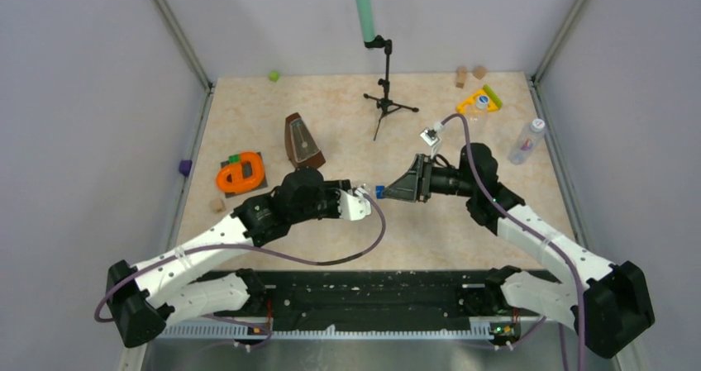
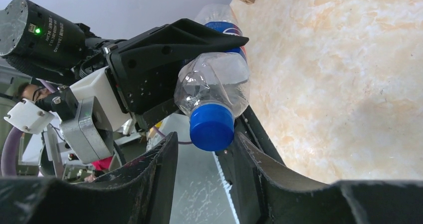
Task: Unscrew the bottle caps
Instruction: Unscrew the bottle cap from the plastic bottle.
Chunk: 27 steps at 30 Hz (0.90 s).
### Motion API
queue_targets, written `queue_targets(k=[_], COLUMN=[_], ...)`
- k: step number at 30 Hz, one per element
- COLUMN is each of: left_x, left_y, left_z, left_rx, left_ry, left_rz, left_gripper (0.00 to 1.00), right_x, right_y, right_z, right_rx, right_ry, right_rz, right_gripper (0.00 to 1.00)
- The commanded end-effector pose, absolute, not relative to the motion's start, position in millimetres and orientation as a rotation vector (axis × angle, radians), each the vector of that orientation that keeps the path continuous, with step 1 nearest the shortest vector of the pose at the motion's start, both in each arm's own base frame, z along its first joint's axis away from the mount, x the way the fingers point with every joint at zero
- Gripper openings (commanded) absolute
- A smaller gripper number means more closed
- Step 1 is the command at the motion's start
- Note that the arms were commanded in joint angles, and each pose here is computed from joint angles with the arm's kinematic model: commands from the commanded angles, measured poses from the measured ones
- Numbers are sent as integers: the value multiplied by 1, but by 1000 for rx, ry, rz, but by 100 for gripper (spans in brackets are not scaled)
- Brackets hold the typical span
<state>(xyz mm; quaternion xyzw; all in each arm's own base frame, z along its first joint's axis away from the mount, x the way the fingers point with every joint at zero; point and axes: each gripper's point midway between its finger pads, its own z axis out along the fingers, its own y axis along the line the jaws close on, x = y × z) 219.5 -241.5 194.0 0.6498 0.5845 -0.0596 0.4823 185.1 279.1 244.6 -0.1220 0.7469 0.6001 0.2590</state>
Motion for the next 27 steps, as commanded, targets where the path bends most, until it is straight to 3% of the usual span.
queue_targets(k=[1,9,13,21,24,26,27], left_x=[228,221,220,212,210,207,206], left_y=[-245,-249,-250,-252,-253,-254,-255], left_z=[214,215,214,212,210,211,211], left_rx=[1528,1547,1550,1570,1560,1550,1547], left_ry=[1347,1318,1315,1293,1305,1304,1308], left_rz=[-104,-143,-157,-197,-217,-240,-256], left_gripper=[0,0,0,0,0,0,0], right_x=[179,185,186,186,185,182,181], right_y=[284,287,289,289,289,289,289], right_z=[255,248,248,245,244,243,243], right_rx=[-386,-365,-367,-369,-384,-419,-432], right_ry=[1969,1978,1973,1973,1972,1965,1963], right_rz=[1684,1685,1696,1698,1700,1704,1700], right_gripper=[44,44,37,33,22,6,3])
